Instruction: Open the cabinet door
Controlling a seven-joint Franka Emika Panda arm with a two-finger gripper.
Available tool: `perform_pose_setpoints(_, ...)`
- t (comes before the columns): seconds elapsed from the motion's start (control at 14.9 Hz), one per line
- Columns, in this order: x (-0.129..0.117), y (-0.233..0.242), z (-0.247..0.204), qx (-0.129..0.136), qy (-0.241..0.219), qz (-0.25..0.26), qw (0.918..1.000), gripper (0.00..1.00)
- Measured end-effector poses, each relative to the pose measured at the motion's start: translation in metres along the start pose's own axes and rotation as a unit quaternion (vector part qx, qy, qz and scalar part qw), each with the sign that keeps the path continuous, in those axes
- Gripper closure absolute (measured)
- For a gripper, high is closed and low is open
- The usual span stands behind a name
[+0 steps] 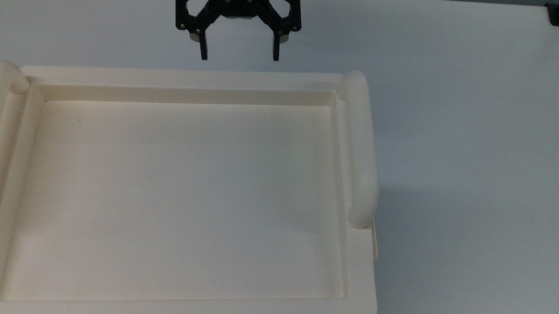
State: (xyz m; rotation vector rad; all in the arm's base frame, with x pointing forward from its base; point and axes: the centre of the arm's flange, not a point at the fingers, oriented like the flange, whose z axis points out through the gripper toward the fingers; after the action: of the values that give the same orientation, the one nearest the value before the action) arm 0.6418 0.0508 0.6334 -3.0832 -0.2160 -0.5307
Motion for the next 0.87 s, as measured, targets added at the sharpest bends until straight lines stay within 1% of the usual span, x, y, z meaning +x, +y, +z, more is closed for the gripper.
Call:
perform_pose_setpoints(0.2,0.015,-0.014,0.003,0.004,0.048,0.011,0.9988,0.0)
perform_pose_setpoints(0.33,0.023,-0.022,0.003,0.006,0.076,0.006,0.997,0.02)
perform_pose_setpoints(0.47,0.026,-0.031,0.002,0.008,0.091,0.0,0.9958,0.07)
perform_pose_setpoints(0.54,0.027,-0.034,0.002,0.008,0.095,-0.003,0.9954,0.07)
perform_pose_setpoints(0.6,0.028,-0.037,0.002,0.007,0.098,-0.006,0.9952,0.16)
perform_pose_setpoints(0.74,0.031,-0.045,0.007,0.004,0.109,-0.014,0.9939,0.19)
perform_pose_setpoints(0.8,0.034,-0.051,0.011,0.002,0.117,-0.021,0.993,0.26)
perform_pose_setpoints(0.87,0.035,-0.053,0.014,0.001,0.118,-0.024,0.9927,0.29)
